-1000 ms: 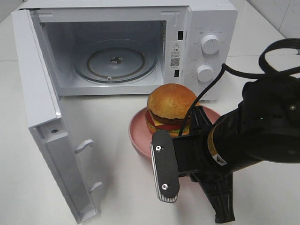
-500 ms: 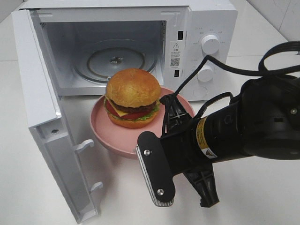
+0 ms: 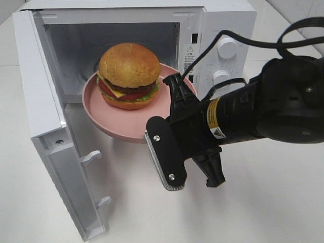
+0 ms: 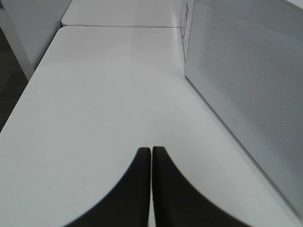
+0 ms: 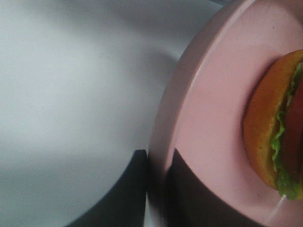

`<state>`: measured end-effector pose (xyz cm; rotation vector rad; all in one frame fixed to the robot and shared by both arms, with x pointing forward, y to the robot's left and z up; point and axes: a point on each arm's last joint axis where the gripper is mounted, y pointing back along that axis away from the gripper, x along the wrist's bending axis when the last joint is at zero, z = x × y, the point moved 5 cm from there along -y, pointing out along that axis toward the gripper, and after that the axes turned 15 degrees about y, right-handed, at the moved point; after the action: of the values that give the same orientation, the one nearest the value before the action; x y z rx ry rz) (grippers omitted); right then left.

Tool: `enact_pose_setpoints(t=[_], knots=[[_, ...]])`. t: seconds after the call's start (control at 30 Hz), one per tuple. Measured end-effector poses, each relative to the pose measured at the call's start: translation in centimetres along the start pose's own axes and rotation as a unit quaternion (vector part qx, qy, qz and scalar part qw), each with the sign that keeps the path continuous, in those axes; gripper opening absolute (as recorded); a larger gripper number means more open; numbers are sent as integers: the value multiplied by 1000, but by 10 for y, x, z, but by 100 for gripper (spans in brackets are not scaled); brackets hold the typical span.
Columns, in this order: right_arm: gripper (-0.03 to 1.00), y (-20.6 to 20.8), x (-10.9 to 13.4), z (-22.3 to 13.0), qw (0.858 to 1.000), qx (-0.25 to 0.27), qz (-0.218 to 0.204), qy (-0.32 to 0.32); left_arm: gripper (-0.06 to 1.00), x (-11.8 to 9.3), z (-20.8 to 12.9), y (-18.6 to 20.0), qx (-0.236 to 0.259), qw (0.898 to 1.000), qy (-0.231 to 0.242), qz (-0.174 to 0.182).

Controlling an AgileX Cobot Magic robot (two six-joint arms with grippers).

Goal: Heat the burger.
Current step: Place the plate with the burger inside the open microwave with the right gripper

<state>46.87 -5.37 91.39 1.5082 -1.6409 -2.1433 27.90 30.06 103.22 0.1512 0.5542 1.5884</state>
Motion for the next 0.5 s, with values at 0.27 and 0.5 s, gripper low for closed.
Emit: enact_pose_setpoints(t=[0.27, 0.5], knots=[[5, -24, -14, 2, 999, 2, 7, 31, 0, 0, 0, 0, 0, 1000, 0, 0], [5, -46, -35, -21, 999, 21, -5, 24, 0, 0, 0, 0, 0, 1000, 0, 0]])
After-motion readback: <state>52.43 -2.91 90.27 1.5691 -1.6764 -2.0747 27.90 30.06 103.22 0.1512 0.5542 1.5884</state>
